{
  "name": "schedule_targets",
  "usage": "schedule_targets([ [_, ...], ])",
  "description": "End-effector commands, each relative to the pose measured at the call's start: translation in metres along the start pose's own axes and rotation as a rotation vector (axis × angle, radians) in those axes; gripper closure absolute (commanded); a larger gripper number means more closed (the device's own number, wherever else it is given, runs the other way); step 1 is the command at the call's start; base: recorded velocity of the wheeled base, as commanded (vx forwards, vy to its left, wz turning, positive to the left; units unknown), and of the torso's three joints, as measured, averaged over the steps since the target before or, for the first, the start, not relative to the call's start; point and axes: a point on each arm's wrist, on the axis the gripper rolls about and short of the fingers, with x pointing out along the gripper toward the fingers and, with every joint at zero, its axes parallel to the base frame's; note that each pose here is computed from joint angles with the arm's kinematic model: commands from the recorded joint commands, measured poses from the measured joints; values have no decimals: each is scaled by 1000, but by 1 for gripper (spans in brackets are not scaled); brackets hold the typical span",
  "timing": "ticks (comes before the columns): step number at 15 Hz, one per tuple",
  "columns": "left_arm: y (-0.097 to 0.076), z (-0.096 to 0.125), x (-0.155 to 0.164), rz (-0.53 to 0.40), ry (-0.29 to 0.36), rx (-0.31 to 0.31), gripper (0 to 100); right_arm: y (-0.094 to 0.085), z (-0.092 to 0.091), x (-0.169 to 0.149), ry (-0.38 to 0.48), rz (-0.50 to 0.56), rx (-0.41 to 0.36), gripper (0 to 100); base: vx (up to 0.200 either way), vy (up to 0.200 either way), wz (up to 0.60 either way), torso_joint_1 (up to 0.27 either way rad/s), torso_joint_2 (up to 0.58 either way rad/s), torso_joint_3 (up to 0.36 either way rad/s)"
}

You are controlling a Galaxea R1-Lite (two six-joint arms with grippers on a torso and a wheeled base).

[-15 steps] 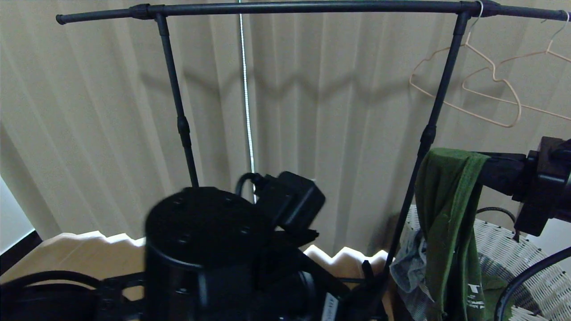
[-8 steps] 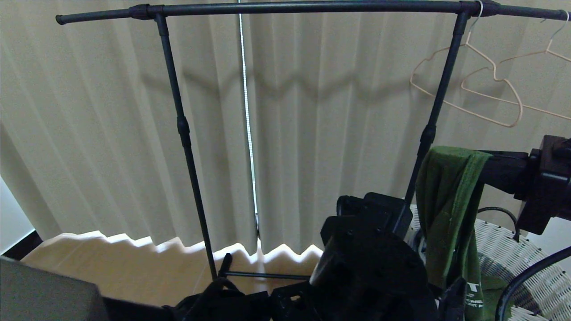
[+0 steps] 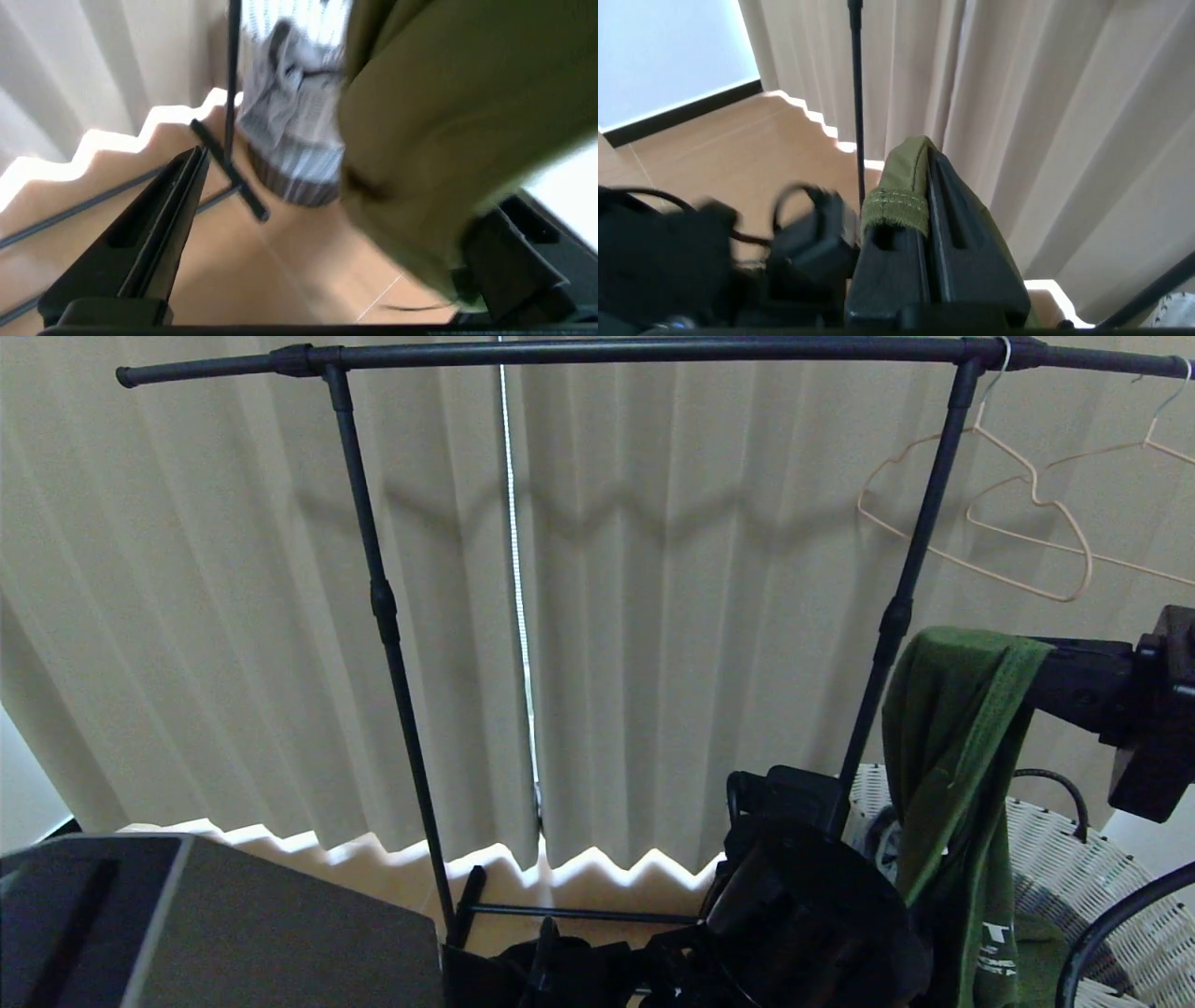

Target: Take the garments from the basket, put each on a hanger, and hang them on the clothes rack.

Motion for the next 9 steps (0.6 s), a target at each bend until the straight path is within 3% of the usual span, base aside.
schedule_targets([
  [1, 3, -8, 2, 13, 31, 12, 0, 1, 5, -2, -21, 4, -2, 100, 0, 0, 0, 0, 0, 0],
  [6, 7, -8, 2, 25, 40, 20, 0, 2, 8, -5, -33, 22, 20, 100, 0, 0, 0, 0, 0, 0],
  [7, 7, -8, 2, 25, 40, 20, 100, 2, 8, -5, -33, 22, 20, 100, 0, 0, 0, 0, 0, 0],
  [9, 9, 2, -3, 24, 13, 35, 100, 2, 8, -5, -33, 24, 18, 100, 0, 0, 0, 0, 0, 0],
])
